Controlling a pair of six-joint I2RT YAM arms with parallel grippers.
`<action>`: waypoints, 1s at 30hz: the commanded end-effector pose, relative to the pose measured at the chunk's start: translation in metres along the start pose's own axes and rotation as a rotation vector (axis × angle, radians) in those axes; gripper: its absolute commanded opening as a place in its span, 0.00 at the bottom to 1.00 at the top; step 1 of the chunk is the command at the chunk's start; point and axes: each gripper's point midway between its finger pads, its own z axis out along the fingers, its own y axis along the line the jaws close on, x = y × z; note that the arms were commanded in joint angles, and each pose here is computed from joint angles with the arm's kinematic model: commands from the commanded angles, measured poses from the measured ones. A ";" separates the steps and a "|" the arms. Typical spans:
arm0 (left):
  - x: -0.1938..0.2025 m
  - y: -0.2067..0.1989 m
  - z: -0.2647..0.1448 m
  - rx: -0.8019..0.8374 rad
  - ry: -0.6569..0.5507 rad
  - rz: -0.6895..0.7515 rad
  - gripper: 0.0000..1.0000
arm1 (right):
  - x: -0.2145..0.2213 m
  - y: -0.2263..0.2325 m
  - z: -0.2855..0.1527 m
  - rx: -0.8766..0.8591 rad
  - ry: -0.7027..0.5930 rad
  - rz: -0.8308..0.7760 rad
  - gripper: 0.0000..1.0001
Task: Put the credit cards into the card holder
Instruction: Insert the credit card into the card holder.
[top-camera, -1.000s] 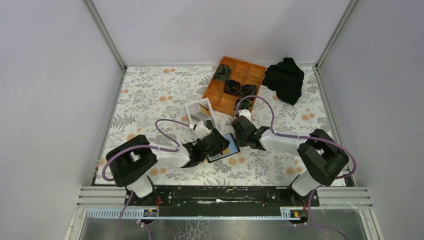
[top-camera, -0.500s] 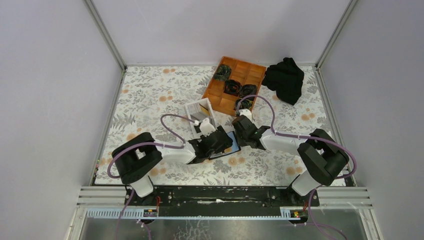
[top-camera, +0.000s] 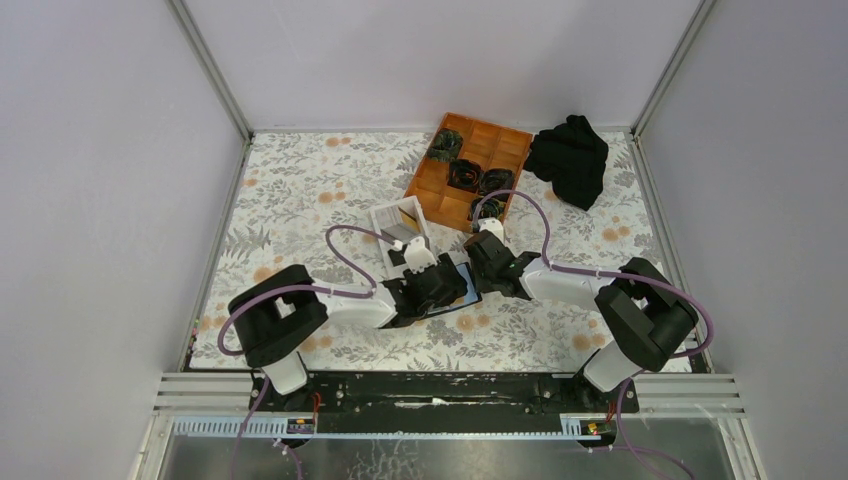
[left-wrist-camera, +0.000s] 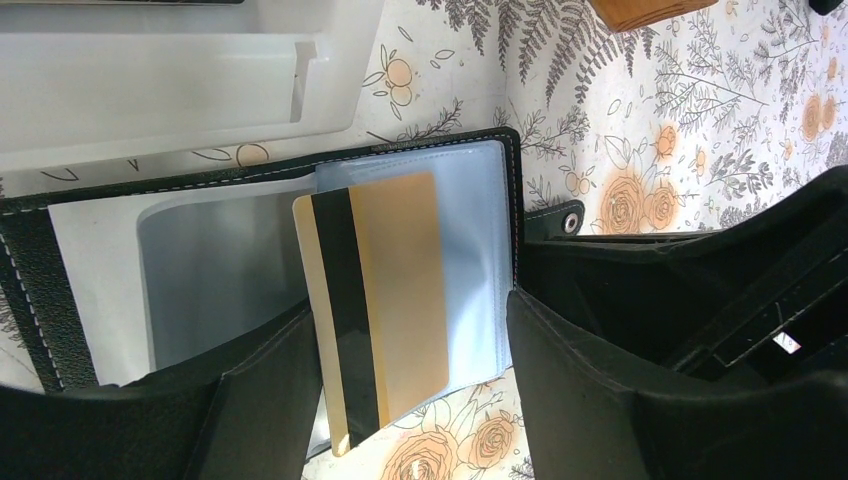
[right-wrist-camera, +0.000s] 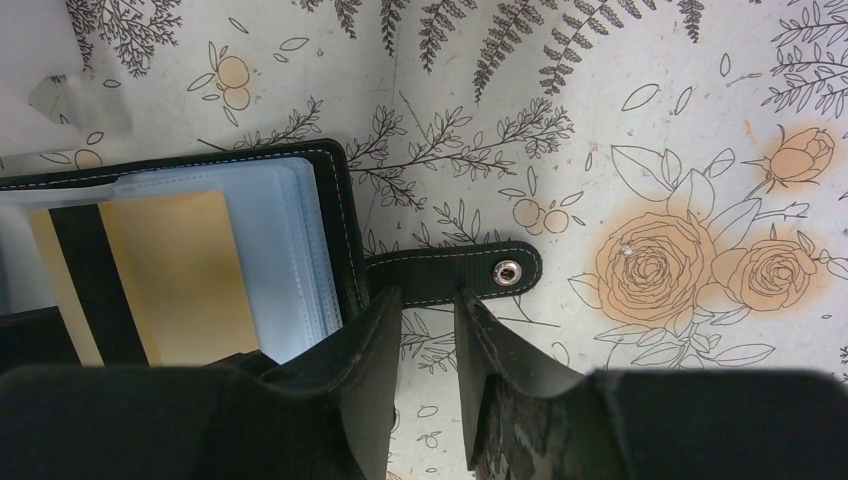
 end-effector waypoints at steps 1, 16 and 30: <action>0.079 0.179 -0.021 -0.501 0.308 0.252 0.73 | 0.006 0.021 -0.004 -0.090 0.030 0.004 0.34; 0.098 0.161 -0.003 -0.450 0.391 0.336 0.76 | 0.004 0.022 -0.006 -0.090 0.031 0.000 0.34; 0.078 0.161 -0.025 -0.432 0.307 0.300 0.80 | 0.007 0.016 -0.002 -0.053 0.039 0.000 0.34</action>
